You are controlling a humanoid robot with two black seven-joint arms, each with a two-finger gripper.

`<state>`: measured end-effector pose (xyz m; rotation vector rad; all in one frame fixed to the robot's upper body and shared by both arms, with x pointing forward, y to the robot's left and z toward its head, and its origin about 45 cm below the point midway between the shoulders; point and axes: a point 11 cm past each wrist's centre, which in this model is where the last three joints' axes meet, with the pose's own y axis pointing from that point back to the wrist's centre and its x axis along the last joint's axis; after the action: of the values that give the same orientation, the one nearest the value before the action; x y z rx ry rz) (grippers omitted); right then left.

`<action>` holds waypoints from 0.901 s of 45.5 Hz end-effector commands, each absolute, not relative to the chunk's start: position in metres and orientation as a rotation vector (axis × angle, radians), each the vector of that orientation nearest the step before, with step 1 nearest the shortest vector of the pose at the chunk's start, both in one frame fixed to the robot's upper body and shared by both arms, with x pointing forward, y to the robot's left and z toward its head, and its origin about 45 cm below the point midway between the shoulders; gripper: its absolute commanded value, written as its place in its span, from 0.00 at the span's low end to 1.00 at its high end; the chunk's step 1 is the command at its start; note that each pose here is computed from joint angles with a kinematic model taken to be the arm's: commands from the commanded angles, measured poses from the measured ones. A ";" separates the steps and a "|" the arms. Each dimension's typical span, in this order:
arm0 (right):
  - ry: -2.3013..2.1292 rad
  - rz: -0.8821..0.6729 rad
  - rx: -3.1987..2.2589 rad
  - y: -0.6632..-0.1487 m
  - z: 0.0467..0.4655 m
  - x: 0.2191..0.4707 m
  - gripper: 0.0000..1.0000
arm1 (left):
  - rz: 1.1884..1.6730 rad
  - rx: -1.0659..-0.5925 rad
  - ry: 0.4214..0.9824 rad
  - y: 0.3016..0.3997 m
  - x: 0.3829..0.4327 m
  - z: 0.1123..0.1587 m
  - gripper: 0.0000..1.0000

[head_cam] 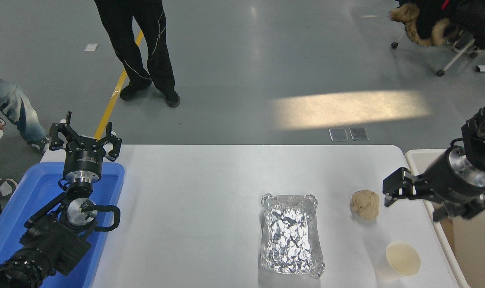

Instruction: Pick up paper cup place in dustbin

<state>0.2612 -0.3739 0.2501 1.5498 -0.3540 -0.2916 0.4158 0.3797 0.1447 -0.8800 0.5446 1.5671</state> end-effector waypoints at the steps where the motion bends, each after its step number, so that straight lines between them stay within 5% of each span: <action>1: -0.427 -0.419 1.538 -0.413 0.201 0.211 0.99 | 1.567 -0.879 0.545 0.3797 0.4158 0.1446 0.99; 41: -0.617 -0.450 1.527 -0.427 0.128 0.204 0.99 | 1.567 -0.879 0.545 0.3797 0.4158 0.1446 0.99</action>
<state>0.2083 -0.4210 0.1494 1.5462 -0.5919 -0.4364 0.4160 0.3795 0.1449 -0.8797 0.5445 1.5659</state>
